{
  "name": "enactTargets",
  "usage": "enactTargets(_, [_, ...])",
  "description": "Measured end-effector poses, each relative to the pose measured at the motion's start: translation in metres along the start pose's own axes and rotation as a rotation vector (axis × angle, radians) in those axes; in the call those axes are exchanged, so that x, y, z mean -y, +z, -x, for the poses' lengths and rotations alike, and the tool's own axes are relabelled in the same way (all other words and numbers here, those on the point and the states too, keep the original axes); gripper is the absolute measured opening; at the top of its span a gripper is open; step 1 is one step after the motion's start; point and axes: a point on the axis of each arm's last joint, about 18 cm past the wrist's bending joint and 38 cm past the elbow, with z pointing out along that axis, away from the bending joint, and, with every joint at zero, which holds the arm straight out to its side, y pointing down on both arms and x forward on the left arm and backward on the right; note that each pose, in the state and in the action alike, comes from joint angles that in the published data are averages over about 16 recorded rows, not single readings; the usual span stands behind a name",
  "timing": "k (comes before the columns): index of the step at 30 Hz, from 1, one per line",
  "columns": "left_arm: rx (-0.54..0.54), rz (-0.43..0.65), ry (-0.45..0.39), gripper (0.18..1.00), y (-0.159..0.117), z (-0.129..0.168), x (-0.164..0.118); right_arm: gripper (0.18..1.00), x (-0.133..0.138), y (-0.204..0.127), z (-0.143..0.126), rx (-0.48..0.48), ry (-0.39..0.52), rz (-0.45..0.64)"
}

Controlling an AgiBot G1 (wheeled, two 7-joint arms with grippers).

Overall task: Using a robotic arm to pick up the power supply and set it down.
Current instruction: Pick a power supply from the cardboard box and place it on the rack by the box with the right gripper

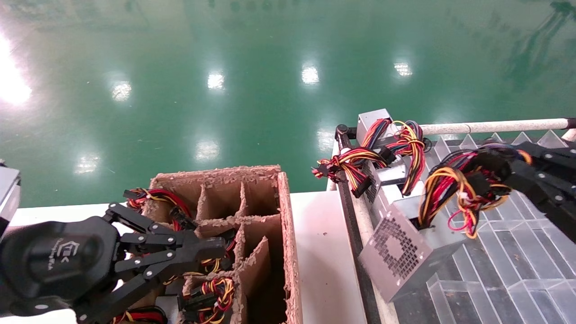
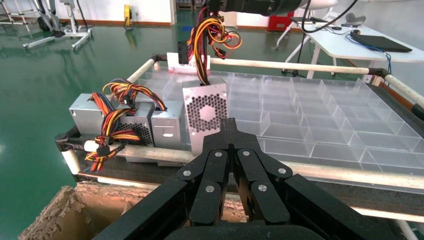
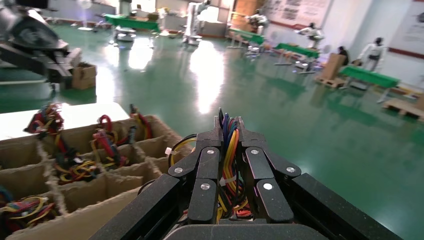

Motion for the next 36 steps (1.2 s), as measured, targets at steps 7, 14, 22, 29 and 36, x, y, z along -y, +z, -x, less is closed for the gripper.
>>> enactTargets(7, [0.000,0.000,0.000,0.192,0.000,0.000,0.000,0.216,-0.013,-0.018,0.002,-0.100,-0.005,-0.013])
enactTargets(14, [0.000,0.000,0.000,0.192,0.000,0.000,0.000,0.216,-0.025,-0.036,0.007,-0.188,0.005,0.021])
enactTargets(22, [0.000,0.000,0.000,0.192,0.000,0.000,0.000,0.216,-0.032,-0.043,0.008,-0.214,0.029,0.076])
enactTargets(29, [0.000,0.000,0.000,0.192,0.000,0.000,0.000,0.216,-0.028,-0.036,0.007,-0.177,0.041,0.095])
enactTargets(36, [0.000,0.000,0.000,0.192,0.000,0.000,0.000,0.216,-0.023,-0.027,0.004,-0.134,0.045,0.103])
